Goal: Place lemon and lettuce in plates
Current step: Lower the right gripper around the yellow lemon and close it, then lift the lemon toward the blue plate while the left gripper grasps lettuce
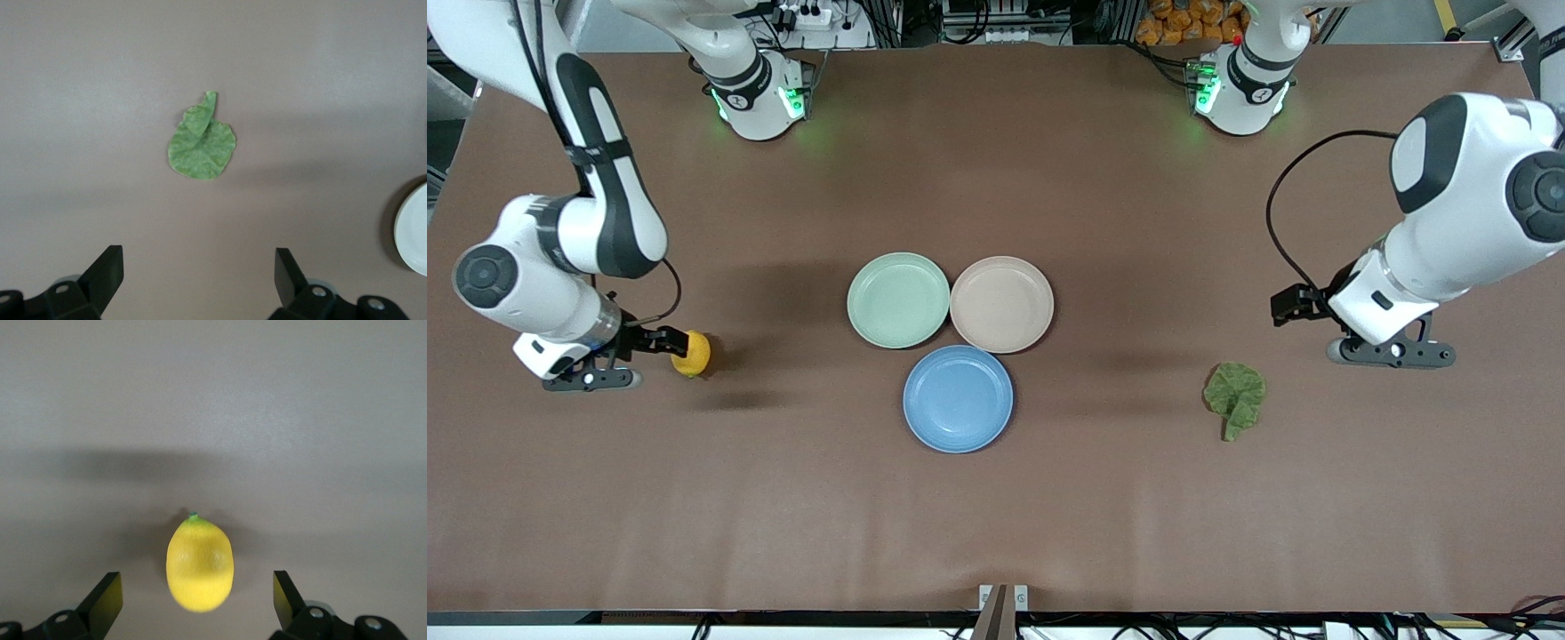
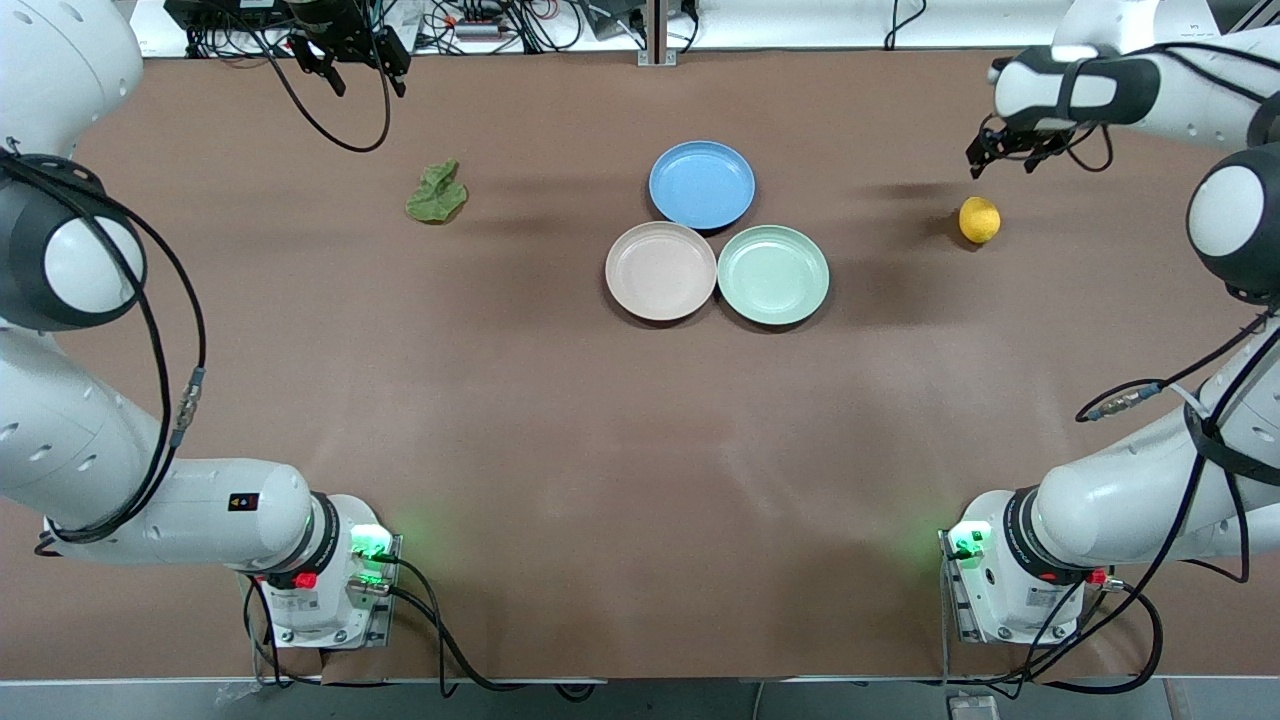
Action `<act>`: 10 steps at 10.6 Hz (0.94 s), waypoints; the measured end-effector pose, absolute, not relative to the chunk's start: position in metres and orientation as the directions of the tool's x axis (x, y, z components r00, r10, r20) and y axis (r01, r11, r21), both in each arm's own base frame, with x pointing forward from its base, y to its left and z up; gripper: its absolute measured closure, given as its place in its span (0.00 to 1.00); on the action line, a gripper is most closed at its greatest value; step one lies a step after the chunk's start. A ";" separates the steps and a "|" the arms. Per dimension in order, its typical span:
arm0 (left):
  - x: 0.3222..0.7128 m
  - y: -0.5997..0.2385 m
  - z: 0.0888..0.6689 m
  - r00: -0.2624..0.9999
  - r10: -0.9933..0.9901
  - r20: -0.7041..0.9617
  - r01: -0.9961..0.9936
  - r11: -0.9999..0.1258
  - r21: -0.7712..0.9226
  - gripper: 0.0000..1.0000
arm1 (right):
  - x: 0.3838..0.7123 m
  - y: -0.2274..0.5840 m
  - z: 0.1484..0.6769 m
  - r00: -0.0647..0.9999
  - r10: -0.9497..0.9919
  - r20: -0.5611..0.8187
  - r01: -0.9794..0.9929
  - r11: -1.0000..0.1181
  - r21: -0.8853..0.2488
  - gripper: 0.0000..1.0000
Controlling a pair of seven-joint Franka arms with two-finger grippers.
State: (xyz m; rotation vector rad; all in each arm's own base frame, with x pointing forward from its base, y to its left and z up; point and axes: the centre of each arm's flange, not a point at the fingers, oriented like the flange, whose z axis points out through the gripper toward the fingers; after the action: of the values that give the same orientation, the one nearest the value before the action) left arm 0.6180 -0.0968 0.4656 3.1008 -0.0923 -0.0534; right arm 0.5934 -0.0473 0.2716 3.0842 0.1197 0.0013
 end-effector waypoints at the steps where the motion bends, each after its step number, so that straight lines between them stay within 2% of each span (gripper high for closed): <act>1: 0.622 -0.096 0.456 0.998 -0.059 -0.036 -0.057 -0.997 0.043 0.00 | 0.588 -0.048 0.252 0.997 0.080 0.013 0.079 -0.995 0.059 0.00; 5: 0.632 -0.087 0.434 0.998 -0.034 -0.043 -0.032 -0.998 0.047 0.00 | 0.577 -0.053 0.214 0.997 0.076 0.033 0.074 -0.995 0.065 0.00; 8: 0.643 -0.069 0.440 1.000 0.003 0.030 0.001 -0.998 0.055 0.00 | 0.569 -0.052 0.190 0.996 0.079 0.049 0.075 -0.995 0.068 0.01; 10: 0.651 -0.081 0.425 0.998 0.032 0.057 0.028 -0.997 0.070 0.00 | 0.569 -0.044 0.189 0.996 0.080 0.049 0.077 -0.995 0.060 0.29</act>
State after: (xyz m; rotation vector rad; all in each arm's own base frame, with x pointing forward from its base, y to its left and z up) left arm 0.6514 -0.0807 0.4248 3.0710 0.0464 0.0895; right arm 0.5692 -0.0435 0.1886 3.0802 0.1217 0.0796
